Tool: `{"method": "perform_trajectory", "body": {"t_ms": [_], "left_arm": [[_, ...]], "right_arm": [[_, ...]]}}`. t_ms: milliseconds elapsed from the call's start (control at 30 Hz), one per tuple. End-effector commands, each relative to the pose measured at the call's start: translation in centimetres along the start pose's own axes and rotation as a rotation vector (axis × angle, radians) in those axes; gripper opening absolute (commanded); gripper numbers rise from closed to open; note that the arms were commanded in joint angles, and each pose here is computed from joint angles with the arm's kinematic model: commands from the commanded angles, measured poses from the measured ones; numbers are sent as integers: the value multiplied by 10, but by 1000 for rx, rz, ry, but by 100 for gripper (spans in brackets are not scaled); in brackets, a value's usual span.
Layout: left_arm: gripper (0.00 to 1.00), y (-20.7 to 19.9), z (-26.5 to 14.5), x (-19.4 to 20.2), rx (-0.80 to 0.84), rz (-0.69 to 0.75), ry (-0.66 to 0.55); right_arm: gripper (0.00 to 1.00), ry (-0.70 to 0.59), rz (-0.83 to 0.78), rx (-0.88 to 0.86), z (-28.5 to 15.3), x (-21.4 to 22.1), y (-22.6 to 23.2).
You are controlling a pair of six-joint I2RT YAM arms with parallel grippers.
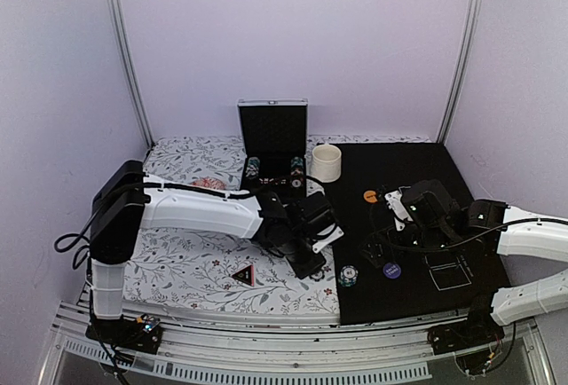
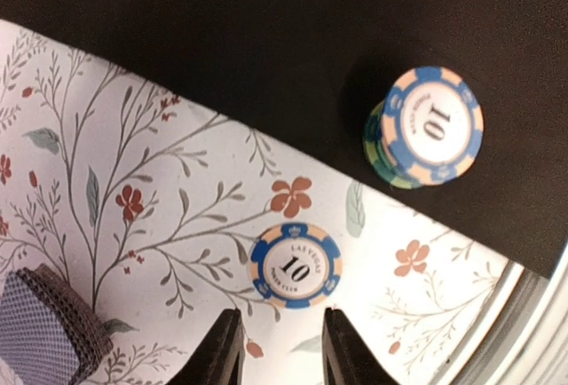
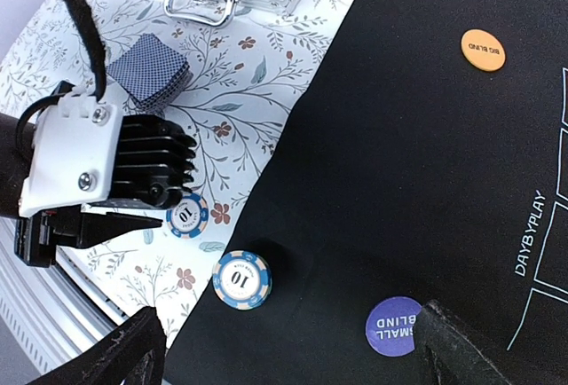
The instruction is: Distribute texas hold em gaming equipment
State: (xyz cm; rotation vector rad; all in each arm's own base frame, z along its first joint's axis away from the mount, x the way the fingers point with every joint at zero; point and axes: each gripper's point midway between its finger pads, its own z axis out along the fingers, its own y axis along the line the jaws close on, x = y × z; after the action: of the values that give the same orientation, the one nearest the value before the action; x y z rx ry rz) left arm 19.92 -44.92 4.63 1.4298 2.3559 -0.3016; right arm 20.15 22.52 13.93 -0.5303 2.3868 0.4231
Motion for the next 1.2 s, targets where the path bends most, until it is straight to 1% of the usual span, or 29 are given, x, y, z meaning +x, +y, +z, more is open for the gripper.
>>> {"method": "perform_trajectory", "body": {"t_ms": [0,67,167,267,333,433,567,667,767,900,967,1033,1100,1167], "left_arm": [[34,7,-21,12,-34,-19,-3],[35,21,-41,11,-55,-50,-36],[39,54,-66,12,-86,-121,-81],[44,90,-94,6,-101,-209,-157],[47,118,-117,4,-118,-280,-211],[54,141,-143,11,-121,-362,-271],[64,157,-174,30,-87,-459,-364],[70,162,-183,50,-68,-505,-377],[73,165,-184,71,-74,-531,-363],[75,168,-179,87,-75,-566,-366],[75,175,-175,90,-82,-591,-375],[75,180,-169,87,-78,-605,-405],[75,186,-165,76,-68,-592,-460],[75,194,-158,68,-69,-572,-480]], "right_arm": [[99,-8,2,12,-6,-4,-3],[99,-24,-4,0,-11,-12,0],[99,-82,-19,-31,-22,-33,9],[99,-134,-56,-107,-28,-54,24],[99,-163,-134,-191,-31,-68,41],[99,-181,-243,-226,-25,-95,52],[100,-240,-442,-255,-22,-150,71],[99,-279,-536,-321,-12,-187,85],[98,-279,-623,-359,11,-211,84],[97,-236,-692,-398,56,-227,71],[96,-197,-721,-385,83,-230,62],[94,-165,-756,-376,109,-233,54],[92,-128,-772,-362,142,-235,45],[90,-110,-791,-324,171,-238,34]]}}
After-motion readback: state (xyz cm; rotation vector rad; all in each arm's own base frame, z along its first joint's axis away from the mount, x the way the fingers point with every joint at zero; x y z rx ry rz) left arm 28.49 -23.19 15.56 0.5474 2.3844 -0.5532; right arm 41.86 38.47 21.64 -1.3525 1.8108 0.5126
